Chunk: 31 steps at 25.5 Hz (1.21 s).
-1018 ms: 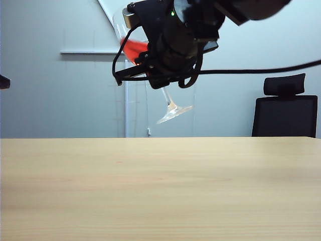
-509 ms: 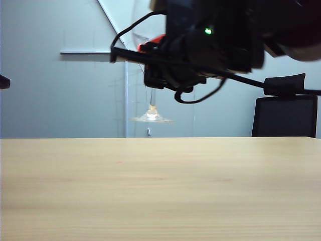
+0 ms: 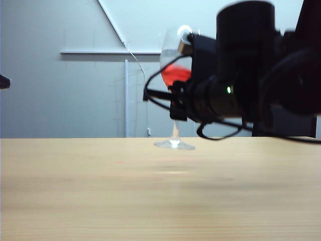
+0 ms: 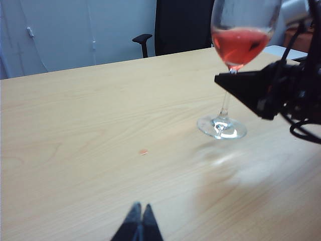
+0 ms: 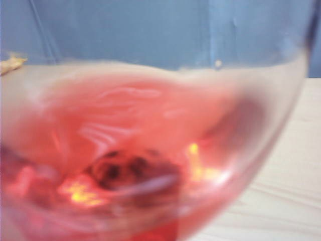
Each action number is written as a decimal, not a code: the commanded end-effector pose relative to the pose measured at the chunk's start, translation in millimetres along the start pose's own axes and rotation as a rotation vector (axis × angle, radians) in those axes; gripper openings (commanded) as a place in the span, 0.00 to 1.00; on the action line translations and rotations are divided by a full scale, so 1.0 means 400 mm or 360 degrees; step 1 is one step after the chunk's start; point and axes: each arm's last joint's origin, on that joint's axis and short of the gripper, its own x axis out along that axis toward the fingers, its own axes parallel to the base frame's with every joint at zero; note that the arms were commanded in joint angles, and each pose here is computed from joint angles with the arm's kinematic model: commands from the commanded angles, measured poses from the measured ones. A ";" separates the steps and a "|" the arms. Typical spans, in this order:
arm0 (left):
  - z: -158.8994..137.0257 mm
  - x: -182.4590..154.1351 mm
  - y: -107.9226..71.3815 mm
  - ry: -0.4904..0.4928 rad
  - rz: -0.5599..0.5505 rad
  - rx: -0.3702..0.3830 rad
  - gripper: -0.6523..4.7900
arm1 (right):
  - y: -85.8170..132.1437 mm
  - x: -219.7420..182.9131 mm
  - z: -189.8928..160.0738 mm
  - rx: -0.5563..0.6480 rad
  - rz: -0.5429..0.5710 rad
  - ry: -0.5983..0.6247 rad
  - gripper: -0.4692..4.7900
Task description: Gently pick up the goblet, rotate it counterclockwise for two full turns (viewing from above), and then place it back on the table.
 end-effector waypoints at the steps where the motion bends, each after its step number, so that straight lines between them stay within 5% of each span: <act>1: 0.006 -0.001 0.000 -0.0028 0.0000 0.0000 0.11 | -0.002 0.013 0.007 0.0043 0.0014 -0.0122 0.09; 28: 0.010 -0.005 0.000 -0.0064 0.0000 -0.0001 0.11 | 0.028 0.096 -0.045 -0.0149 0.0046 -0.0039 0.09; 31: 0.010 -0.005 0.000 -0.0064 0.0000 -0.0001 0.11 | 0.027 0.096 -0.047 -0.0155 0.0033 -0.0023 0.16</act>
